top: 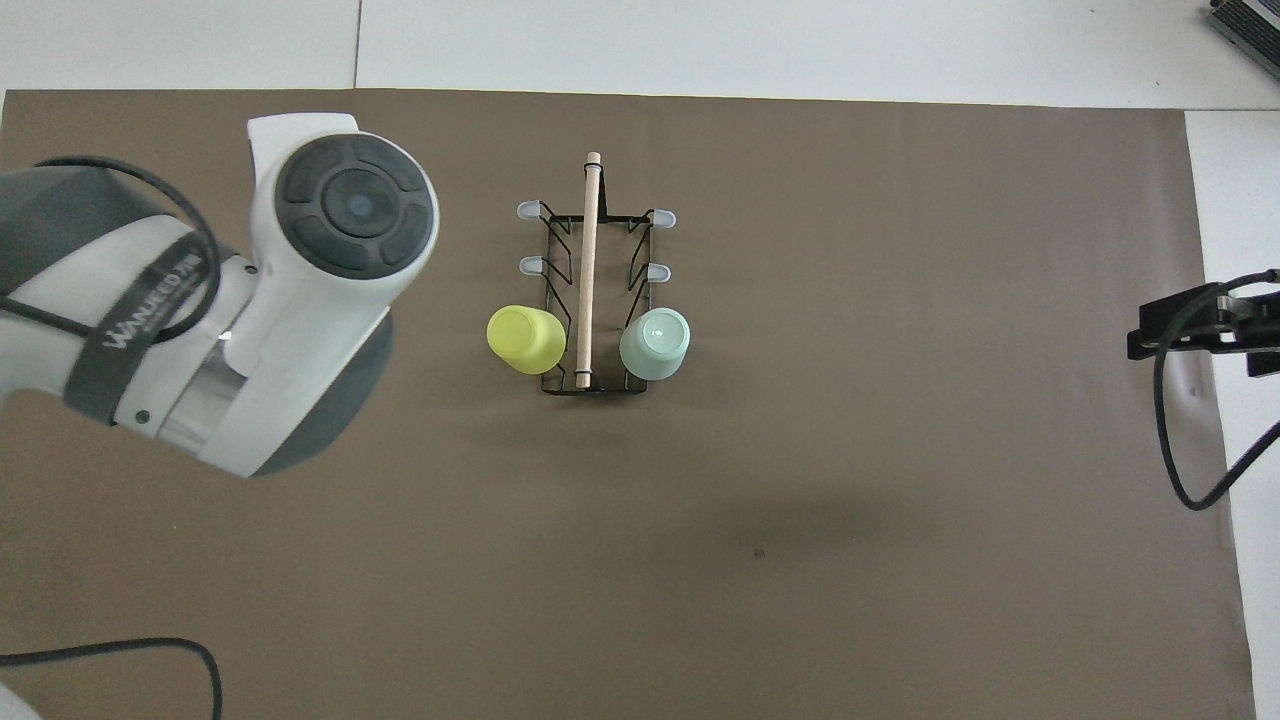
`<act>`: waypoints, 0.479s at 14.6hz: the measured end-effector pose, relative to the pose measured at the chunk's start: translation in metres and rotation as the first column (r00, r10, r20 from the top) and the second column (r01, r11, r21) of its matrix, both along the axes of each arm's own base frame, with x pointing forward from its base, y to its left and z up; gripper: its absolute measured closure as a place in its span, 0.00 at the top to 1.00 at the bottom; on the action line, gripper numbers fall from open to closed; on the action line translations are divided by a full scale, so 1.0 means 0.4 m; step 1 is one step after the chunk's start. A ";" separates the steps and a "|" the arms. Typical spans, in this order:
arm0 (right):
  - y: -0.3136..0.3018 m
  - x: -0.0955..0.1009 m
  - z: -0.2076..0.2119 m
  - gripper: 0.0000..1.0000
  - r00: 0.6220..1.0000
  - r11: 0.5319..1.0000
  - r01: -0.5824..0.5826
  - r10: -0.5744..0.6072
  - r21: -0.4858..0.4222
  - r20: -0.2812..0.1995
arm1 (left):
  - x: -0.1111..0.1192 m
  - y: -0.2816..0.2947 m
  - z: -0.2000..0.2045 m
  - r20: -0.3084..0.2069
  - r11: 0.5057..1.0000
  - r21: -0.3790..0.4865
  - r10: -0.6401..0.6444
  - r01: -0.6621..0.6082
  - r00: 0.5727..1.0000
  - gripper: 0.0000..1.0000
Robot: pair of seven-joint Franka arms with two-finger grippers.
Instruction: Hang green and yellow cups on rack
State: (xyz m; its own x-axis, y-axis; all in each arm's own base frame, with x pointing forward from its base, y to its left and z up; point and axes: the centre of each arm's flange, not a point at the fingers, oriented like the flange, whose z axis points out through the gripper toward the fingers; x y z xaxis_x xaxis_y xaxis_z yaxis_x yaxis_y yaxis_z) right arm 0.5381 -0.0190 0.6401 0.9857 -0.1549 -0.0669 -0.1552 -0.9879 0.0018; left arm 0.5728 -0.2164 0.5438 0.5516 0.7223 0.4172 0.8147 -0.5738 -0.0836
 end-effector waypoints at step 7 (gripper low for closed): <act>0.015 0.003 -0.006 1.00 0.999 0.999 -0.046 0.046 -0.021 0.002 | -0.011 0.398 0.123 -0.090 0.892 -0.252 -0.407 0.374 0.909 1.00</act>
